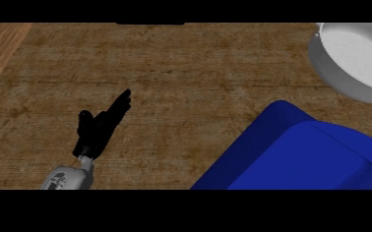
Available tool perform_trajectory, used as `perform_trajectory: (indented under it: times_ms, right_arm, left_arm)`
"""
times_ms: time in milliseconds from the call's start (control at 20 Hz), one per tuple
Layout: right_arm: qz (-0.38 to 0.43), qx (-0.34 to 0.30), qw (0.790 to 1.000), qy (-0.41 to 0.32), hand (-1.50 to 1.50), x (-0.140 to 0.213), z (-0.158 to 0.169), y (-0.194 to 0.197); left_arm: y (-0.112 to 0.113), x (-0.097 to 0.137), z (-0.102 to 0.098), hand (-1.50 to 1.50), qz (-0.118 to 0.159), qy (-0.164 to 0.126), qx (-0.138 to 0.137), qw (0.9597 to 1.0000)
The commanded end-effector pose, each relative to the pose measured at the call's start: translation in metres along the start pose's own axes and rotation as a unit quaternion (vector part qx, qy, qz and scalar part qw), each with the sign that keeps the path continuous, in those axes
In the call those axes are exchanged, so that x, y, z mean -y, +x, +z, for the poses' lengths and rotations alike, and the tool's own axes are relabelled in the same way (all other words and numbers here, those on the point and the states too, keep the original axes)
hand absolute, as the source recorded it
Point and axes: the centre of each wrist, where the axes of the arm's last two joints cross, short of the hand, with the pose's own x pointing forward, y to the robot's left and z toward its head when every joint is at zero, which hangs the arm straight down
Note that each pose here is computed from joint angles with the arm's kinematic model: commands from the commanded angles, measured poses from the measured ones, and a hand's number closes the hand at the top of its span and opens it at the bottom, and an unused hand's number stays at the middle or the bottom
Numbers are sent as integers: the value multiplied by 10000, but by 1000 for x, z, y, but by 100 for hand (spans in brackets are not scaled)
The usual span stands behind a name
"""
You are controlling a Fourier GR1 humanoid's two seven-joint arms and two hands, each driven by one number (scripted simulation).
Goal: Pick the can from the tray and place it in the pot
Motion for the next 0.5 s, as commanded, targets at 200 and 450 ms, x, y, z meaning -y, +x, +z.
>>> perform_trajectory:
  times_ms: [200,450]
  right_arm:
    - [1043,436,9936,-68,150,63,-55,22]
    - [1329,400,9903,-74,150,61,-101,54]
  left_arm:
    - [-8,1,-6,0,-26,-17,24,10000]
    - [7,-9,-11,0,-105,-13,-24,9999]
